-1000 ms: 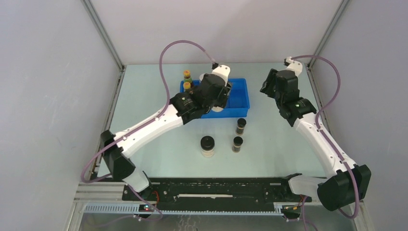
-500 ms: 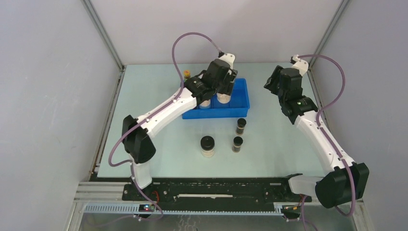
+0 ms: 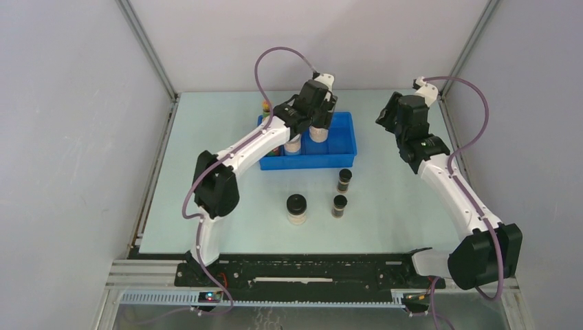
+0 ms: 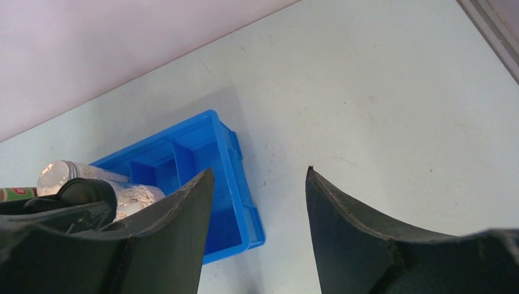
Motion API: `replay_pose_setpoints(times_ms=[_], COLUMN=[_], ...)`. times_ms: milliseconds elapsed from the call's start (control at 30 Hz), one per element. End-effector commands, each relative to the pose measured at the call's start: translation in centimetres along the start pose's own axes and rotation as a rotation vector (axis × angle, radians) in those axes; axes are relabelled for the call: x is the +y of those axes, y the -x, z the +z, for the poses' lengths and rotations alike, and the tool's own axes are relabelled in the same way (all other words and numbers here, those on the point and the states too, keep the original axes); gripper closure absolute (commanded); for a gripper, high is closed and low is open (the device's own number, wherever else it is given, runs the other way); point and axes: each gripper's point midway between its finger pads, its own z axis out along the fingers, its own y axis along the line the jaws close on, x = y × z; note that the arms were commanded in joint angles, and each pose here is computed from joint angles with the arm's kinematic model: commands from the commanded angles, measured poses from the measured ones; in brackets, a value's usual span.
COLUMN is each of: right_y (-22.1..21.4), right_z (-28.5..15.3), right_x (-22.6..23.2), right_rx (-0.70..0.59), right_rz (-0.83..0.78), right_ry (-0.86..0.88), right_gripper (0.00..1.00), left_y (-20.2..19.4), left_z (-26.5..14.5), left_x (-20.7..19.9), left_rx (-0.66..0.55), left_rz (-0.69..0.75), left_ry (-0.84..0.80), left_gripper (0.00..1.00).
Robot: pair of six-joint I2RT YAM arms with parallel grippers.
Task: Organize the condiment bottles
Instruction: Place the bottle in the storage box.
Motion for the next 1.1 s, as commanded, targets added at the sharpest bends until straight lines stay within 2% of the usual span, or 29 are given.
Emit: replay_pose_setpoints(times_ms=[0,467,1067], right_y=[0.9,0.2,-0.9], right_z=[0.7,2.2,3.4], right_x=[0.4,0.3,0.1], right_rx=[-0.039,-0.029,-0.003], right_rz=[0.023,0.010,0.001], right_ry=[0.010,0.006,-0.002], right_gripper=[0.36,0.35,0.36], left_y=[6.2,5.9,3.7], left_z=[0.0,4.8,7.1], left_x=[0.3,1.7,2.5], left_rx=[-0.175,-0.182,-0.152], left_rz=[-0.043,-0.071,-0.067], left_ry=[-0.023,0.001,0.035], left_gripper=[1.00,1.00,1.00])
